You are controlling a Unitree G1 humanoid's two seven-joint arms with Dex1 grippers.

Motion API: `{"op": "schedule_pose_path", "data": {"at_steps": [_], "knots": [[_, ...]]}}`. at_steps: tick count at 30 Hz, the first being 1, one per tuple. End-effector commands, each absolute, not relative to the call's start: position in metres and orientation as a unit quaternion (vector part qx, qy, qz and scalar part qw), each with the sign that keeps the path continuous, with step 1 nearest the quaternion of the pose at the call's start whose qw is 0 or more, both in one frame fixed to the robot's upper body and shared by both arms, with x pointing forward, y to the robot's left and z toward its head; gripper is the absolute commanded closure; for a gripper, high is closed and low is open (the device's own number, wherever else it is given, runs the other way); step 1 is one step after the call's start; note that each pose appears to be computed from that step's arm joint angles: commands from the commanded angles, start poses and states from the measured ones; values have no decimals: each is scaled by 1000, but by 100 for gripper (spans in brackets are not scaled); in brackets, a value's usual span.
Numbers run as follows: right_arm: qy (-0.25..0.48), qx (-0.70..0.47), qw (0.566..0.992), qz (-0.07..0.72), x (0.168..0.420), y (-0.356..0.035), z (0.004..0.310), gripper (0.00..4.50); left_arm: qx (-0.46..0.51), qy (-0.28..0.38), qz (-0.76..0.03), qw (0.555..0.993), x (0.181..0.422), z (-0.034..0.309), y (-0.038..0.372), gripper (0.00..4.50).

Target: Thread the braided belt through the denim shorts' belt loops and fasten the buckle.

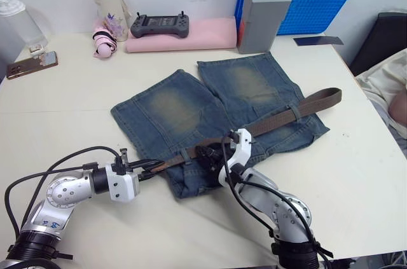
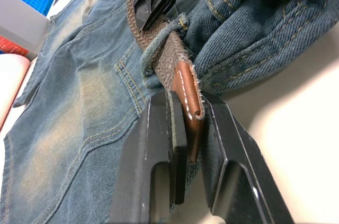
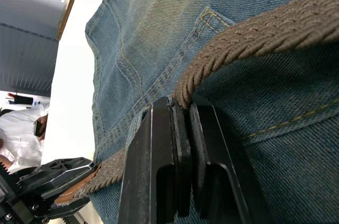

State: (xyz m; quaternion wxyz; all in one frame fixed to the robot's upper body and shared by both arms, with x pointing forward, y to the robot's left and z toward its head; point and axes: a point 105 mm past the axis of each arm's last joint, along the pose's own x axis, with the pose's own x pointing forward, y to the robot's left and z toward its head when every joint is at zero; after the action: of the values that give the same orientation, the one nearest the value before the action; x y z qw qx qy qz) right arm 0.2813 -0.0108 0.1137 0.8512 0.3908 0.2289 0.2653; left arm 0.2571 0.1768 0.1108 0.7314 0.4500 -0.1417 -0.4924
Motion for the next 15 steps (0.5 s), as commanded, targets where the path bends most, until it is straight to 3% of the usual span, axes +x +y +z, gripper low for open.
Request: {"op": "schedule_pose_path", "data": {"at_steps": [1,3,5,6,13,15], "knots": [[235,392,853,250,280,-14,108,450,430,-123,-509,735,252,115,179,438],[235,393,853,250,280,-14,108,450,427,-125,-507,738,251,117,180,438],[235,393,853,249,281,-14,108,450,421,-124,-501,746,253,120,182,336],[234,394,853,249,281,-14,108,450,422,-123,-500,746,253,120,182,320],[234,394,853,250,281,-13,108,450,433,-122,-504,737,253,118,179,27],[234,393,853,250,281,-13,108,450,433,-122,-504,737,253,118,179,27]]}}
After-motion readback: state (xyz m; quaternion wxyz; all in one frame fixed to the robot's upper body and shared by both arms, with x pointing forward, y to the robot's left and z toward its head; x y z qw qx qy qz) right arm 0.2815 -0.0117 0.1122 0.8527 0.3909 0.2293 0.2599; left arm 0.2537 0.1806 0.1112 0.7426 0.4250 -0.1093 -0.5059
